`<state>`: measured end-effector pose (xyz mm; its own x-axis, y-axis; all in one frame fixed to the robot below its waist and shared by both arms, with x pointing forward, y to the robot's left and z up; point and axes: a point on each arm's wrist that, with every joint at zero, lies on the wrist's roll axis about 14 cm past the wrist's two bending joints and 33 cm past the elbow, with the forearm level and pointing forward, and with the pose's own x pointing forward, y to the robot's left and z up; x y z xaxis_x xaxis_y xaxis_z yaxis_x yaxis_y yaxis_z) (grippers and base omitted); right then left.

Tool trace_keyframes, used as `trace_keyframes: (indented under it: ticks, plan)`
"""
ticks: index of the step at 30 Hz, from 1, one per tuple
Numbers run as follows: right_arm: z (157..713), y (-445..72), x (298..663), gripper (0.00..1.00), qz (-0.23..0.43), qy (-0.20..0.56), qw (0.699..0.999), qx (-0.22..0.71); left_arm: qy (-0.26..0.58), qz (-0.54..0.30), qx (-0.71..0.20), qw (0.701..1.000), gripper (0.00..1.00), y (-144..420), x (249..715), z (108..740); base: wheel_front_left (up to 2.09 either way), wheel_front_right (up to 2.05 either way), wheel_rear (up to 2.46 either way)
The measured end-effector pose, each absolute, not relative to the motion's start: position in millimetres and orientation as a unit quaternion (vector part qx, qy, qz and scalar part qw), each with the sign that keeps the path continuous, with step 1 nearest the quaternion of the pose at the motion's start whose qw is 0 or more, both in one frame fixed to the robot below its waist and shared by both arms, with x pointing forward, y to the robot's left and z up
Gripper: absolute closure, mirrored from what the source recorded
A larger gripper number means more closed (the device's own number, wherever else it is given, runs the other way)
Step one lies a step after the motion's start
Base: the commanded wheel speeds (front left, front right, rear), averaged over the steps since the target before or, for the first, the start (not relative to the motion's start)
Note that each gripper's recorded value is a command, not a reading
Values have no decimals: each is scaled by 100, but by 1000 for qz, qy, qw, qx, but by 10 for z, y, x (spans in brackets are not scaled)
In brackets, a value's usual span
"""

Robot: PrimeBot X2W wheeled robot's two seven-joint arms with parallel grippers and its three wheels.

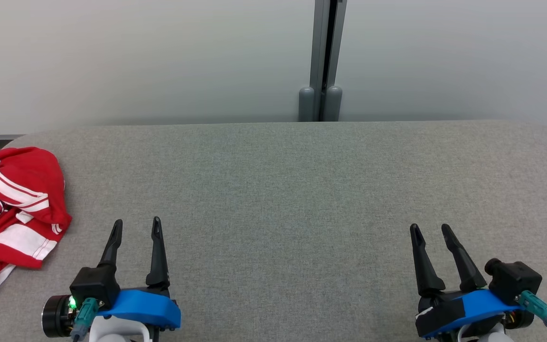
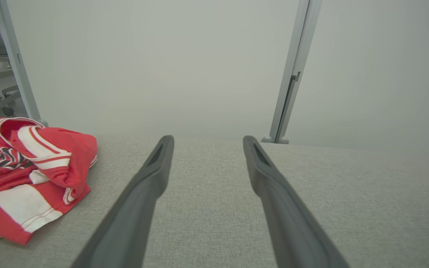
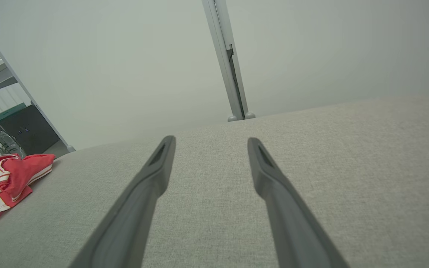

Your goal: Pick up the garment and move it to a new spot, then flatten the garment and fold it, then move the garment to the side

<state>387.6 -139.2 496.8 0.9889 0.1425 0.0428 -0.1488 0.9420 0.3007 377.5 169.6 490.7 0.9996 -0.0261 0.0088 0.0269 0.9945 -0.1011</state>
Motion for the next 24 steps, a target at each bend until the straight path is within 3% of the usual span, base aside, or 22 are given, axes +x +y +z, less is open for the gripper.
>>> trace_keyframes:
  ticks: [24]
  plan:
    - [4942,-1447,3863,0,73,-16,993,94,-1,-5,-11,1000,0,1763,3736,4837,0,0,0]
